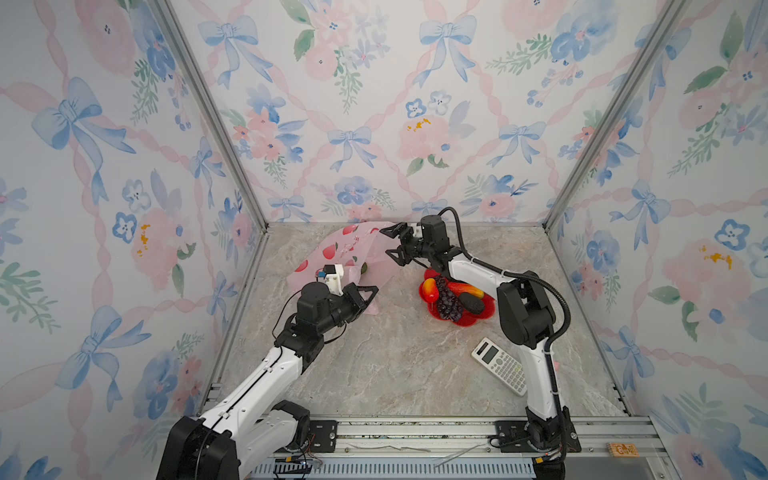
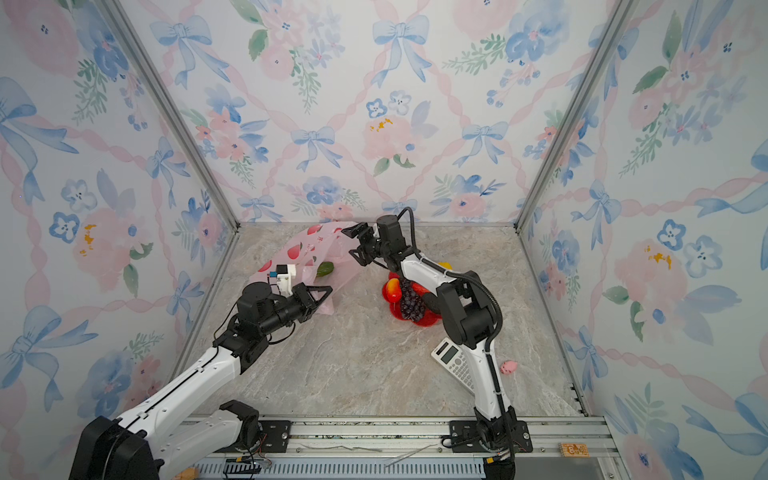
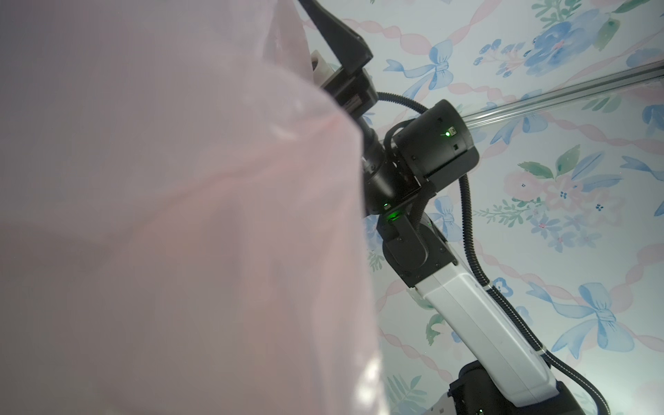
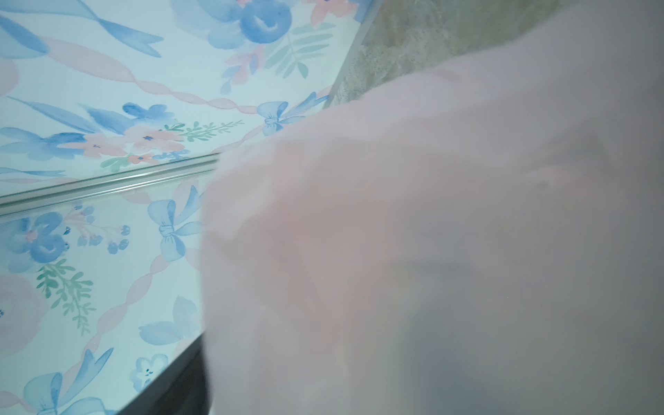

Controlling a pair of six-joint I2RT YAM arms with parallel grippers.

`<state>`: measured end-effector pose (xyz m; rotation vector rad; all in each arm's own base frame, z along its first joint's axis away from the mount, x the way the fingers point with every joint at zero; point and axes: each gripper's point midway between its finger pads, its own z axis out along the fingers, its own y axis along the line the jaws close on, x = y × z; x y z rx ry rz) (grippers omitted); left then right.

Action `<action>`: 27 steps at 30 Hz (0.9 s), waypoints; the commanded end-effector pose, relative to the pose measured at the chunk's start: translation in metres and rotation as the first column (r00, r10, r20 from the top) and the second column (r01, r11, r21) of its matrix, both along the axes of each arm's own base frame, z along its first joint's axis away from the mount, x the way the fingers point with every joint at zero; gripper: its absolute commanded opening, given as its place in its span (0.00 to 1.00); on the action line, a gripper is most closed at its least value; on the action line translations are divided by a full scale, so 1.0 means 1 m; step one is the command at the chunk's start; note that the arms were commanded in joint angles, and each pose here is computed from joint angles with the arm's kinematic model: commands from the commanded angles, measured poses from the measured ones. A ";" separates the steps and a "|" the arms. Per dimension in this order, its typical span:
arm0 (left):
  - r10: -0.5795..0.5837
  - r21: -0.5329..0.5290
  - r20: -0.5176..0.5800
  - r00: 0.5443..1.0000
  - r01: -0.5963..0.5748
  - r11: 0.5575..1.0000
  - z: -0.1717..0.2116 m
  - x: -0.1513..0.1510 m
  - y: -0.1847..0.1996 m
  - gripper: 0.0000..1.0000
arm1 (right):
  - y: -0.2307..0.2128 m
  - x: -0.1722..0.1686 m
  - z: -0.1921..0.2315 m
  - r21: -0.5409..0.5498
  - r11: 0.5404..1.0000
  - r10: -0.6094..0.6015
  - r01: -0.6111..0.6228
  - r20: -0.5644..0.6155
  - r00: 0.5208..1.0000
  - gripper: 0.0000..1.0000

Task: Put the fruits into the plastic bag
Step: 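Open the right gripper and withdraw it from the bag toward the bowl, then lower the right gripper onto the yellow fruit in the red bowl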

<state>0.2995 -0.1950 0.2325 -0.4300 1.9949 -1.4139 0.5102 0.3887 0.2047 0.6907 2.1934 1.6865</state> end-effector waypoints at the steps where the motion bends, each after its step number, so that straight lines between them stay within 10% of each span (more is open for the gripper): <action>1: -0.021 -0.018 0.021 1.000 0.021 1.000 0.007 -0.004 -0.001 0.00 | -0.018 -0.004 0.026 0.001 1.000 -0.019 0.019 0.060 0.998 0.83; 18: -0.038 -0.013 0.035 0.999 0.038 0.999 0.017 0.005 -0.008 0.00 | -0.026 -0.063 0.059 0.051 0.984 0.175 -0.172 -0.074 0.982 0.96; 27: -0.060 -0.007 0.043 0.997 0.061 0.998 0.020 0.006 -0.015 0.00 | -0.064 -0.135 0.088 -0.164 0.949 0.265 -0.268 -0.042 0.963 0.96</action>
